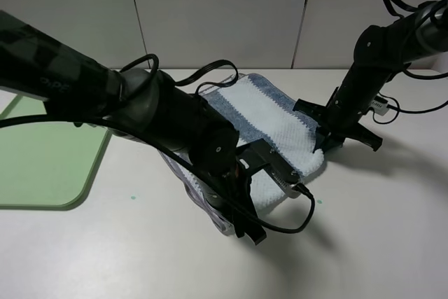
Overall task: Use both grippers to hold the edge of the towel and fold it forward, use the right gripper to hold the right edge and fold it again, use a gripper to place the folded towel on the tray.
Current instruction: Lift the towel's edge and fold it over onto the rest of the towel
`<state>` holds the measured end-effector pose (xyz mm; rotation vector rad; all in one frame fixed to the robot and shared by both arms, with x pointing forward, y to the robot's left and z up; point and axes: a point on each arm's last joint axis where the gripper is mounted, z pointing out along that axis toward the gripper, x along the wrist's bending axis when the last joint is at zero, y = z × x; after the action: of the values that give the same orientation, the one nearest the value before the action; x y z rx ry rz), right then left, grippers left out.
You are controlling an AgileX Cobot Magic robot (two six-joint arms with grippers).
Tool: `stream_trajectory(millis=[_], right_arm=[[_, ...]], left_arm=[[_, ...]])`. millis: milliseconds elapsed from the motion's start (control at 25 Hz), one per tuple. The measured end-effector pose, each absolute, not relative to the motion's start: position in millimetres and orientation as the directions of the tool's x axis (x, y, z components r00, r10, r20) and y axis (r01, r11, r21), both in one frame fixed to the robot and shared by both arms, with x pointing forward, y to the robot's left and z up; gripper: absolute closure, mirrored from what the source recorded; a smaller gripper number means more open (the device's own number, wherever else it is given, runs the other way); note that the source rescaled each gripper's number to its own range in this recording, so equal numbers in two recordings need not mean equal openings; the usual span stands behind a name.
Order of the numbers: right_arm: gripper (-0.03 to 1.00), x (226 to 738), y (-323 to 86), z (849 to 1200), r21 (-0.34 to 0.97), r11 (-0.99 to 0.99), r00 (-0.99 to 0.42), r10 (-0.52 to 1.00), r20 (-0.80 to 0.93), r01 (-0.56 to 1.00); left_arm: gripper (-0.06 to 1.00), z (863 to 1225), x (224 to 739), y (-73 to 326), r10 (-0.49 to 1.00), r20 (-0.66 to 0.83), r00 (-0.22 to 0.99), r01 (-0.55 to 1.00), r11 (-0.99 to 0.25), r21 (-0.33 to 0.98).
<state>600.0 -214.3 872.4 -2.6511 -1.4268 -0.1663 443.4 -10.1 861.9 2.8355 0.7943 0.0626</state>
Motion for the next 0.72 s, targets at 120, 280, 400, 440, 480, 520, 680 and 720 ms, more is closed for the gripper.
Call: stream_trajectory(millis=[120,280,400,440,480,520,680,720], right_arm=[[0.97,598.9,-216.0,880.8,-0.041,-0.527,0.527,0.837,0.148,0.849],[0.97,595.0,-220.7,899.8,-0.006,-0.481,0.478,0.870,0.116,0.877],[0.97,591.2,-224.1,916.0,0.018,-0.454,0.451,0.888,0.096,0.891],[0.97,590.0,-225.1,920.2,0.023,-0.447,0.443,0.892,0.089,0.894],[0.97,588.2,-226.2,924.9,0.025,-0.440,0.437,0.896,0.079,0.898],[0.97,587.0,-227.2,928.4,0.029,-0.434,0.431,0.899,0.072,0.900],[0.97,579.8,-232.3,943.9,0.035,-0.404,0.404,0.915,0.025,0.914],[0.97,577.7,-233.4,947.2,0.031,-0.399,0.399,0.917,0.012,0.916]], left_arm=[[0.92,868.4,443.9,-13.3,0.522,-0.022,0.852,0.518,-0.838,0.171],[0.92,891.3,446.2,-17.8,0.528,-0.029,0.848,0.522,-0.827,0.207],[0.92,905.3,444.6,-18.1,0.539,-0.043,0.841,0.534,-0.815,0.224],[0.92,908.9,442.7,-18.3,0.539,-0.048,0.841,0.535,-0.814,0.226],[0.92,911.9,440.0,-19.4,0.534,-0.049,0.844,0.530,-0.816,0.229],[0.92,914.6,436.3,-21.1,0.525,-0.049,0.850,0.521,-0.822,0.232],[0.92,921.0,418.1,-30.9,0.482,-0.053,0.875,0.480,-0.846,0.234],[0.92,922.1,414.5,-33.2,0.475,-0.055,0.878,0.474,-0.849,0.234]])
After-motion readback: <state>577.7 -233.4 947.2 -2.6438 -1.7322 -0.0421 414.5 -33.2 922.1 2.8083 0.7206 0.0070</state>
